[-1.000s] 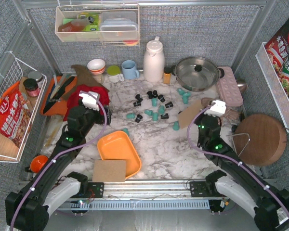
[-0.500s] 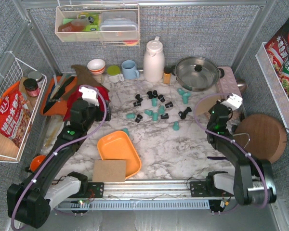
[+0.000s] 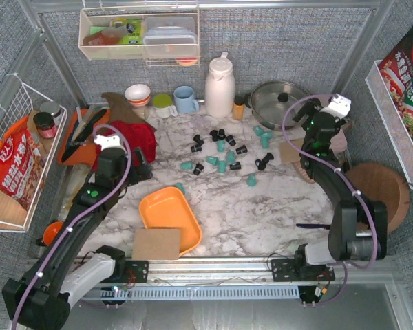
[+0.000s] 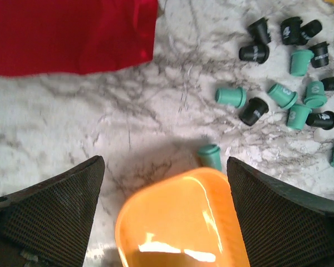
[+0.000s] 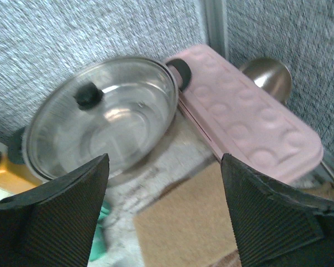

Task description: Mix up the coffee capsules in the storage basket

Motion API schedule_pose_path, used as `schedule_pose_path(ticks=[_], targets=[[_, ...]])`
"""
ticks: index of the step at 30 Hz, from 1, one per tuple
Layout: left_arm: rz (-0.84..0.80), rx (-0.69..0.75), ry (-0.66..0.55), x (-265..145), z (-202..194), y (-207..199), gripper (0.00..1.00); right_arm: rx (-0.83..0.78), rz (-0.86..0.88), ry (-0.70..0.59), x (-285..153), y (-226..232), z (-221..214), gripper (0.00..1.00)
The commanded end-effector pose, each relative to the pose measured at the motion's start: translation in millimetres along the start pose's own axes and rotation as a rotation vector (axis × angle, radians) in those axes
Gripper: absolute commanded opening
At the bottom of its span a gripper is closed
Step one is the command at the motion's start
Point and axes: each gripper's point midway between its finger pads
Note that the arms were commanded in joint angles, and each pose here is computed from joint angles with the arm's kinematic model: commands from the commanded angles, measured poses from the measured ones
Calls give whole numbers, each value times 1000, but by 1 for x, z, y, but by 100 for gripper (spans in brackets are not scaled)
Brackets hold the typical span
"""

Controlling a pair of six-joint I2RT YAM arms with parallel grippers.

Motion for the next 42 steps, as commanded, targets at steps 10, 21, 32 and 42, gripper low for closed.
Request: schedule_pose_path(ticks=[10, 21, 32, 42], targets=[[178, -301, 222, -33, -86, 42, 99, -174, 351, 352, -180, 74, -37, 97], [263, -384, 258, -47, -110, 58, 96, -255, 1232, 391, -345, 175, -65, 88], [313, -394, 258, -44, -130, 60, 94, -489, 1701, 356, -459, 230, -99, 87], [291, -405, 233, -39, -141, 57, 93, -593, 1955, 499, -520, 277, -152, 88]])
Point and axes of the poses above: each gripper's point midway between its finger pads, its own x axis out along the fingers, its own y axis along the line the jaws close on, z = x × y, and after that the axes turned 5 degrees about -x, right-handed
